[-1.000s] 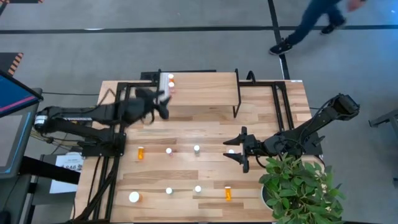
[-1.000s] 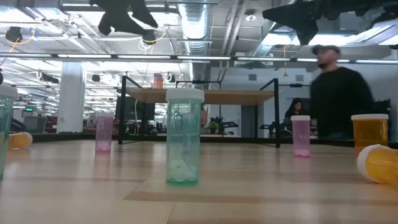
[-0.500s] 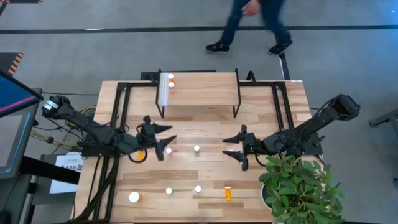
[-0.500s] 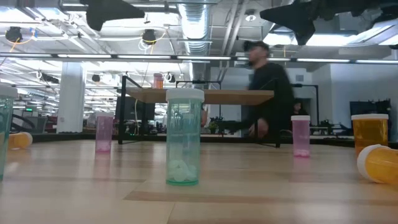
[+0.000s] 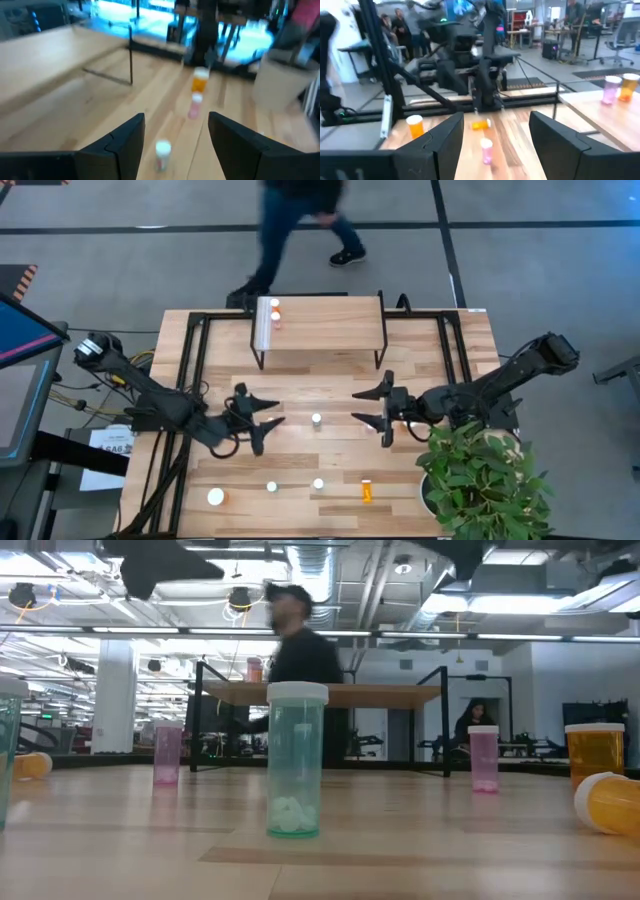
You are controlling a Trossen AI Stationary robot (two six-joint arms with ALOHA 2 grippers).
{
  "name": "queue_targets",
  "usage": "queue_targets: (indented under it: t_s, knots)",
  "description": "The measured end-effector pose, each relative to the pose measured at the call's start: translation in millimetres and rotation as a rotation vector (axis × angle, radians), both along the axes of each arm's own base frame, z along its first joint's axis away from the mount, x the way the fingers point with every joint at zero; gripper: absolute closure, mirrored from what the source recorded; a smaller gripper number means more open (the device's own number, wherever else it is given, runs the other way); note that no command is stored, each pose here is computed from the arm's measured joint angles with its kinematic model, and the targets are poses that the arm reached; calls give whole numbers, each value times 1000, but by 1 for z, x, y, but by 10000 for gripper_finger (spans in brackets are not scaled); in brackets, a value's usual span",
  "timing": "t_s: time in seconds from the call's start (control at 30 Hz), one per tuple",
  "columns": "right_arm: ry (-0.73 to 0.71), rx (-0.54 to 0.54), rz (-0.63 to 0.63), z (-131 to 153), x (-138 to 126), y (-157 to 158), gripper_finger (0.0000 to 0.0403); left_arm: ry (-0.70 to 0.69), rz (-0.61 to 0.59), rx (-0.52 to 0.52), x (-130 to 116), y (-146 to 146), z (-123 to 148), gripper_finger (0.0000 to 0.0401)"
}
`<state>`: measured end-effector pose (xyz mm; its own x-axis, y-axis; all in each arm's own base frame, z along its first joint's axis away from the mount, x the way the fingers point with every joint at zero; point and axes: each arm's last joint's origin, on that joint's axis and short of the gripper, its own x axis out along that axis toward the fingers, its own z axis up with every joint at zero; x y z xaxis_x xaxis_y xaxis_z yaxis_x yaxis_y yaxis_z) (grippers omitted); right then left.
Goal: Pick and place medicine bottles onto shelf by color
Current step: Put the top blue pill bottle on the shelf
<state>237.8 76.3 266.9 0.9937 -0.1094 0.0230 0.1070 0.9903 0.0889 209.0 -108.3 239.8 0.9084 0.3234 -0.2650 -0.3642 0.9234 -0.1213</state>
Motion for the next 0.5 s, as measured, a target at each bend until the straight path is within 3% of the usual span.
queue_targets:
  t_s: [0.17, 0.3, 0.5]
  knots:
    - [5, -34, -10, -2, 3, -2, 153, 90, -52, -27, 9, -9, -21, 195]
    - [6, -61, -19, -1, 4, -4, 153, 103, -89, -68, 11, -12, -22, 195]
    - [6, -85, -22, -1, 4, -5, 153, 155, -92, -40, 8, -11, -27, 195]
